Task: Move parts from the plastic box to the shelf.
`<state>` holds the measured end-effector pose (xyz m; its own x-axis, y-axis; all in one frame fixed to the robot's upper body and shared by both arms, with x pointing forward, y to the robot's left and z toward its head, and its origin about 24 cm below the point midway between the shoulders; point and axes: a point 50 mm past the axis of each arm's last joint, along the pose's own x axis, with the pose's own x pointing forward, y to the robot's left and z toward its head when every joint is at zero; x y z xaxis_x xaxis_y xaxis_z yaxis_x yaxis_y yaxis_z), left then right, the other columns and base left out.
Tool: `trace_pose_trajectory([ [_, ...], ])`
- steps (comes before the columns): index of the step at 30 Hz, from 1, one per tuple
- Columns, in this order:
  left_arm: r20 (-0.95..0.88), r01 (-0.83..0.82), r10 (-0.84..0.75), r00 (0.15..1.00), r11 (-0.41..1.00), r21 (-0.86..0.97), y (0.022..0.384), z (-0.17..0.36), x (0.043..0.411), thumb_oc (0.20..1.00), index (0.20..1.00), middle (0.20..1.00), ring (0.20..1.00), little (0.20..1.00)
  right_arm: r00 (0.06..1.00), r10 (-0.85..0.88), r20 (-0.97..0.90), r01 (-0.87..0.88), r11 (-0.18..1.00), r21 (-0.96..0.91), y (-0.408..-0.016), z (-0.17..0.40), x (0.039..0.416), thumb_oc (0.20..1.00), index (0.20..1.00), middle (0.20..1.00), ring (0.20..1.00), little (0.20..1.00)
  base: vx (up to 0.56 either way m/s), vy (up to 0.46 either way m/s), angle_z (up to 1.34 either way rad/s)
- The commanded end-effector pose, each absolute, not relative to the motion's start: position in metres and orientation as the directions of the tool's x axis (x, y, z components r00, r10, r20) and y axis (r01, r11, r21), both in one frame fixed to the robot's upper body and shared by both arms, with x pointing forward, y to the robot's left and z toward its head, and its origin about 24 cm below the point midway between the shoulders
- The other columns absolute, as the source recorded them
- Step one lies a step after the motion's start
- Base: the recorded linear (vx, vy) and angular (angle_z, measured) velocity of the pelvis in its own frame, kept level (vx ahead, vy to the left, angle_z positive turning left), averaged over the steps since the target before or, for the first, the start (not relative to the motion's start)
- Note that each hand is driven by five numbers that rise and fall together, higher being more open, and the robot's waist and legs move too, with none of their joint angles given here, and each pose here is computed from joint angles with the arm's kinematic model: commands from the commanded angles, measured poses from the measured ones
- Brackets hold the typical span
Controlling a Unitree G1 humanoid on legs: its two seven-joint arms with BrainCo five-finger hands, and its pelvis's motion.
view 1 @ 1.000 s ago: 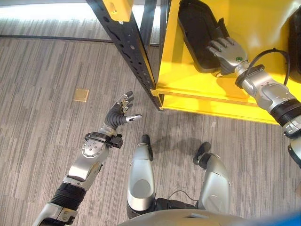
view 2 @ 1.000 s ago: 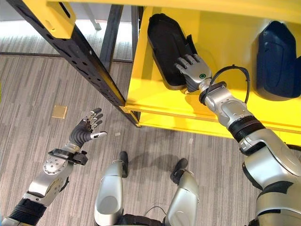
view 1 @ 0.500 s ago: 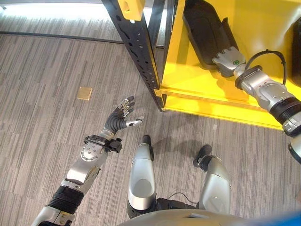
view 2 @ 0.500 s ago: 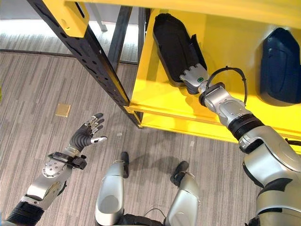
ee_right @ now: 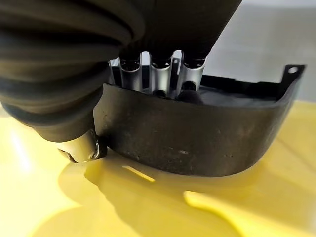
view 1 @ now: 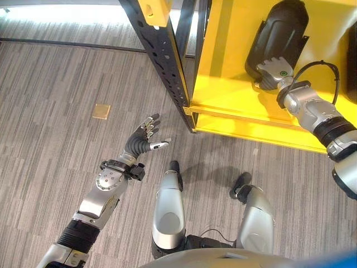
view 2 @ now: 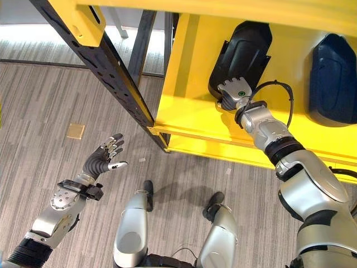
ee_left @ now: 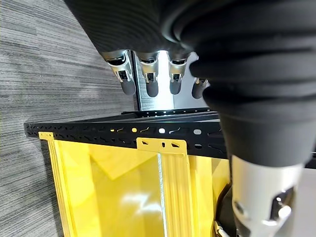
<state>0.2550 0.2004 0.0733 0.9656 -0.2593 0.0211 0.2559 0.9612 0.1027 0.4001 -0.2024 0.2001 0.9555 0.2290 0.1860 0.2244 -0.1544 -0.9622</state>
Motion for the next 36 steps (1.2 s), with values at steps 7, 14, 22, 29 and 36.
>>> trace_pose_trajectory([
  [7, 0.098, 0.294, -0.302, 0.948, 0.951, 0.093, 0.190, 0.086, 0.256, 1.000, 1.000, 1.000, 1.000, 1.000, 0.921, 0.367, 0.135, 0.219, -0.198, -0.955, -0.171, 0.182, 0.399, 0.200, 0.200, 0.200, 0.200, 0.200, 0.00, 0.000, 0.00],
  [14, 0.090, 0.293, -0.302, 0.949, 0.951, 0.096, 0.191, 0.084, 0.257, 1.000, 1.000, 1.000, 1.000, 1.000, 0.874, 0.474, 0.109, 0.266, -0.278, -0.923, -0.152, 0.184, 0.396, 0.200, 0.200, 0.200, 0.200, 0.200, 0.00, -0.001, -0.01],
  [22, 0.082, 0.302, -0.311, 0.947, 0.948, 0.105, 0.193, 0.082, 0.255, 1.000, 1.000, 1.000, 1.000, 1.000, 0.834, 0.550, 0.038, 0.289, -0.378, -0.880, -0.137, 0.181, 0.392, 0.200, 0.200, 0.200, 0.200, 0.200, 0.00, 0.000, 0.00],
  [29, 0.075, 0.309, -0.319, 0.945, 0.944, 0.117, 0.195, 0.081, 0.254, 1.000, 1.000, 1.000, 1.000, 1.000, 0.859, 0.512, 0.027, 0.272, -0.412, -0.870, -0.141, 0.183, 0.395, 0.200, 0.200, 0.200, 0.200, 0.200, 0.00, 0.000, 0.00],
  [36, 0.073, 0.316, -0.326, 0.943, 0.941, 0.120, 0.194, 0.079, 0.255, 1.000, 1.000, 1.000, 1.000, 1.000, 0.880, 0.471, 0.057, 0.307, -0.474, -0.825, -0.155, 0.187, 0.400, 0.200, 0.200, 0.200, 0.200, 0.200, 0.00, 0.000, 0.00],
])
